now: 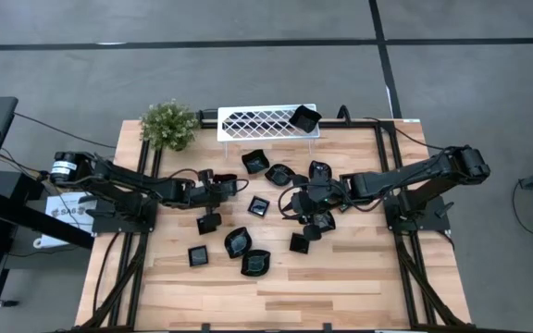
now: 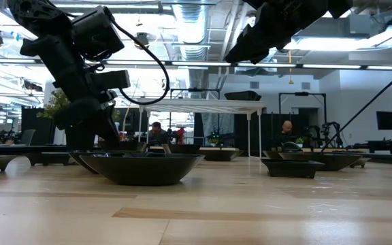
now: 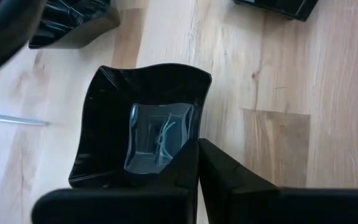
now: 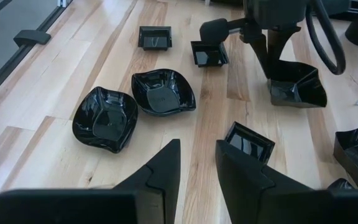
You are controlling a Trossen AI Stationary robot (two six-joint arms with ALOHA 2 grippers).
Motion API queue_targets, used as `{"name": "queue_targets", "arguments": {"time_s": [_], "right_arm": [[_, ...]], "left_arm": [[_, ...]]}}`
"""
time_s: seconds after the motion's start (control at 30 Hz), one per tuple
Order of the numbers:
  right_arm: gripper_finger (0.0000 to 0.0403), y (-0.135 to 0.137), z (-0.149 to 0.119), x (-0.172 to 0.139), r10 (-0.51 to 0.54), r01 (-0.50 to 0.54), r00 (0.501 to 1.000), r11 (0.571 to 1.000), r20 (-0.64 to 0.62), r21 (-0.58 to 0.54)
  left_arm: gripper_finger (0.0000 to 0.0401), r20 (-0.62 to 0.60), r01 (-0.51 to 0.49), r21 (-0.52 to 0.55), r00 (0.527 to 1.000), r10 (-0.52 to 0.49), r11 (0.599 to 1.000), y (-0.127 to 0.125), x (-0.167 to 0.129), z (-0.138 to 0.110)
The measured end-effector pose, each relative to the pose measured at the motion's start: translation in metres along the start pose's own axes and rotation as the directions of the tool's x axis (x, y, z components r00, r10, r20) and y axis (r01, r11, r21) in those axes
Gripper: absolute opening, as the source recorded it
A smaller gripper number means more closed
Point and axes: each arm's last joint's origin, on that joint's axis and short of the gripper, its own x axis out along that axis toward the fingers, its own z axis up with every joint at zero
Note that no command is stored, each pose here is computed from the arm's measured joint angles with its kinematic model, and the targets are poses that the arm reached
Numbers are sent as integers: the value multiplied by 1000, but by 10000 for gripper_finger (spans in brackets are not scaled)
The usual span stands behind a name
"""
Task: Pick & Place Mini shaped plates
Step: Stack the black distorted square plate on top of the black distorted square plate on the shelf
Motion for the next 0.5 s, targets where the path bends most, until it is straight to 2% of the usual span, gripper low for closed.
{"name": "queue_targets", "arguments": {"time_s": [0.23, 0.5], "right_arm": [[96, 0, 0, 0, 0, 0, 1000, 1000, 0, 0], [96, 0, 0, 0, 0, 0, 1000, 1000, 1, 0]], "left_arm": [[6, 18, -3, -7, 1000, 3, 1000, 3, -7, 1], [6, 135, 15, -12, 991, -13, 1000, 2, -34, 7]]}}
